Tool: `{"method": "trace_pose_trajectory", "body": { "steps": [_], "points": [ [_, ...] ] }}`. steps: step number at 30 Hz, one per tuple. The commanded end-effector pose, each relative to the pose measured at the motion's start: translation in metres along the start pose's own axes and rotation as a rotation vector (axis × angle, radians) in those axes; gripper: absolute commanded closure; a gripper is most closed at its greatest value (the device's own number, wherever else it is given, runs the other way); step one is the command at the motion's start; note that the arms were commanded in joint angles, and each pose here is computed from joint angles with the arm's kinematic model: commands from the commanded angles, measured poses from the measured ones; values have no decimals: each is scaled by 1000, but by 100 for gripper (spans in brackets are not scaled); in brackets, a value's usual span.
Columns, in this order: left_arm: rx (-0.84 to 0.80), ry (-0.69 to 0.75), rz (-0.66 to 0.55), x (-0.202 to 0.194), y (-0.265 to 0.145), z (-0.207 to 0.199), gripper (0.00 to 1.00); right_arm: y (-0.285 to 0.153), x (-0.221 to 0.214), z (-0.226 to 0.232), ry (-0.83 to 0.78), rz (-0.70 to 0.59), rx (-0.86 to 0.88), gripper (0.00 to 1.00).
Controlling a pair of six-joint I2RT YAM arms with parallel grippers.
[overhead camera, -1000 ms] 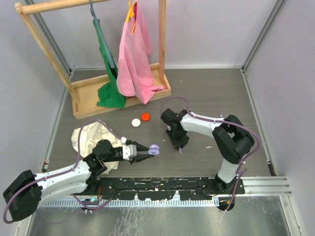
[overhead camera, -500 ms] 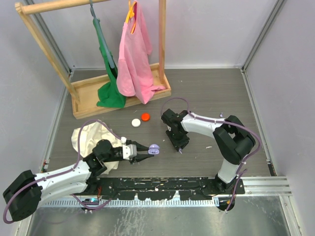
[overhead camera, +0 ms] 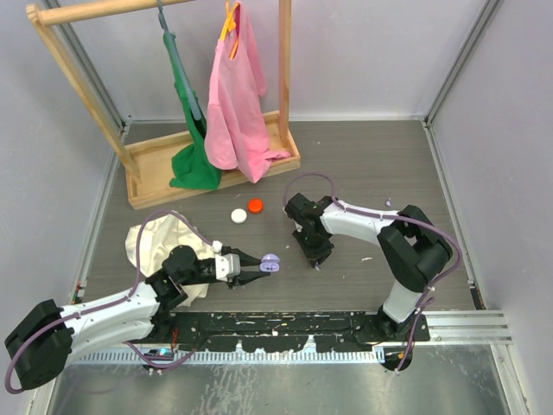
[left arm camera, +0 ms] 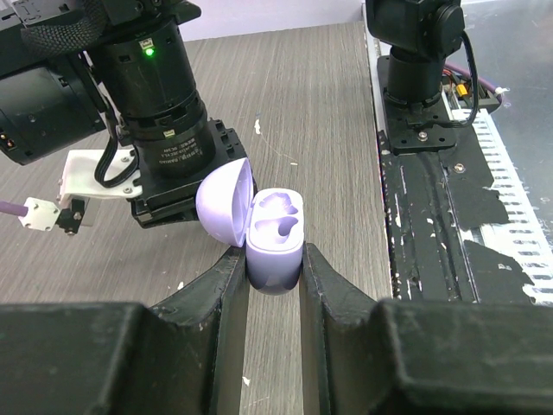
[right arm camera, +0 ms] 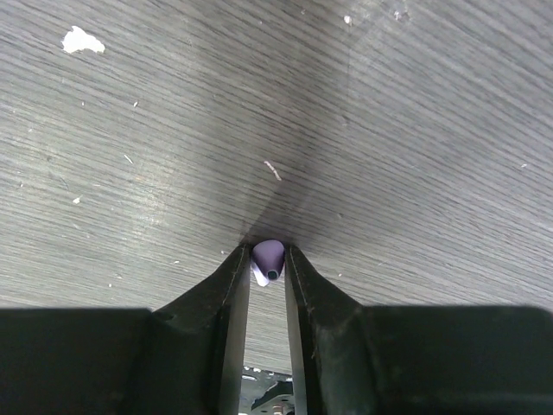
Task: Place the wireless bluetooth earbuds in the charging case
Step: Pick up the earbud from the center of the board.
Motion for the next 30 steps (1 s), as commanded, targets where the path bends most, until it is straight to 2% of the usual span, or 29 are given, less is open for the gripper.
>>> {"method": "trace_pose_trajectory", "body": {
  "steps": [1,9,22,30],
  "points": [
    [19,60,-64,20,4,7,100,-4,2,3,6,-48,19,74],
    [97,63,-77,22,0,13,100,-32,20,7,8,-214,57,81],
    [172,80,-92,22,-5,20,100,-102,40,19,9,-665,187,83],
    [330,70,-83,20,-13,35,100,-137,39,29,-20,-920,301,83]
  ]
}}
Point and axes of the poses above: each gripper's point midway between its finger pads, its own y axis out along the fingers, its own z axis along the line the jaws close on, x = y × z, the point moved 6 cm from there along -y, back along the fingers, and after that the axes turned 1 degree about y, right-handed, at the moved point
